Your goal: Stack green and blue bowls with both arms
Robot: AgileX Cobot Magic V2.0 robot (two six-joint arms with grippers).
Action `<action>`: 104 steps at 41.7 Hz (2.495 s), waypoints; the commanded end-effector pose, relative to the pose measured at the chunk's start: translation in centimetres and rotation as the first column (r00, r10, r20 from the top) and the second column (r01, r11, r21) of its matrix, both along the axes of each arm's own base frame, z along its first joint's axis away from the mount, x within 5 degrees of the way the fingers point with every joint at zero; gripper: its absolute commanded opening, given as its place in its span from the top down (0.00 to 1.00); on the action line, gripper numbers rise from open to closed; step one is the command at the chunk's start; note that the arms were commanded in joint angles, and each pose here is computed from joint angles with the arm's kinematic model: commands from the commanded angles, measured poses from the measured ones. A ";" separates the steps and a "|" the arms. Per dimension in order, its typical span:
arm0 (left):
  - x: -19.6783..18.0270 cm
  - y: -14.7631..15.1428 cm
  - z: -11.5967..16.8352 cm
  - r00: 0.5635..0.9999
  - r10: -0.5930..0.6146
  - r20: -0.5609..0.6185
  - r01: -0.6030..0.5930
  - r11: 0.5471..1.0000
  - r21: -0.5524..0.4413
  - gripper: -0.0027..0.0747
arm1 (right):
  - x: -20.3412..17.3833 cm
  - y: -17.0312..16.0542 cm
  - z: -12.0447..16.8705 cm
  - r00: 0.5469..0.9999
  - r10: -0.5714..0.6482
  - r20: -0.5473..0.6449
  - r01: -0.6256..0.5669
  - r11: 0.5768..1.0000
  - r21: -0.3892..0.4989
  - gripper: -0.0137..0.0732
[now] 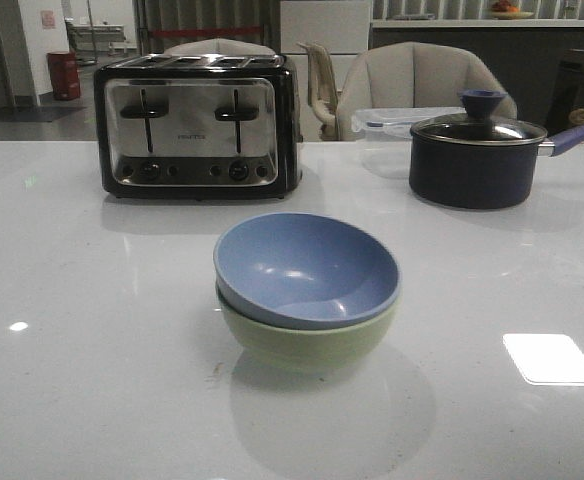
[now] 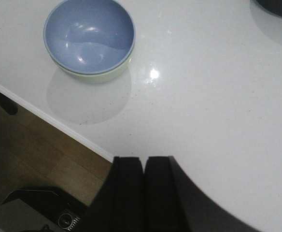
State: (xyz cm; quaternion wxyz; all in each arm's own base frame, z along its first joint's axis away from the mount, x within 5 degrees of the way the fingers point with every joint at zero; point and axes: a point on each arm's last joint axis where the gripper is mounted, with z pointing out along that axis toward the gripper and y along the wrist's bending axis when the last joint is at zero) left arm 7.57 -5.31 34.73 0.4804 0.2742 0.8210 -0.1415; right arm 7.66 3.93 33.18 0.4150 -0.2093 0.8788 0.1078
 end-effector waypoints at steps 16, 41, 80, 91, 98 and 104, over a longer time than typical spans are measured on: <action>-1.9 4.4 -8.0 0.772 0.463 0.435 -0.350 0.882 -0.316 0.84 | 0.3 0.0 1.2 0.997 -0.007 0.080 0.004 1.000 0.027 0.80; -2.2 5.2 -13.1 0.660 0.578 0.480 -0.410 0.813 -0.414 0.84 | 0.3 0.0 1.2 0.997 -0.007 0.079 0.004 1.000 0.027 0.80; -2.2 5.2 -13.1 0.661 0.578 0.479 -0.411 0.813 -0.413 0.84 | -0.4 -0.4 0.9 0.993 -0.022 0.118 0.018 0.999 0.038 0.80; -2.2 5.2 -13.1 0.661 0.578 0.479 -0.411 0.813 -0.413 0.84 | -1.8 -2.5 -3.9 0.863 -0.258 0.433 0.196 0.963 0.183 0.80; -2.2 5.2 -13.1 0.661 0.578 0.479 -0.411 0.813 -0.413 0.84 | -2.2 -3.4 -7.9 0.719 -0.391 0.574 0.289 0.920 0.265 0.80; -2.2 5.2 -13.1 0.661 0.578 0.479 -0.411 0.813 -0.413 0.84 | -2.2 -3.9 -10.3 0.618 -0.446 0.648 0.325 0.895 0.306 0.80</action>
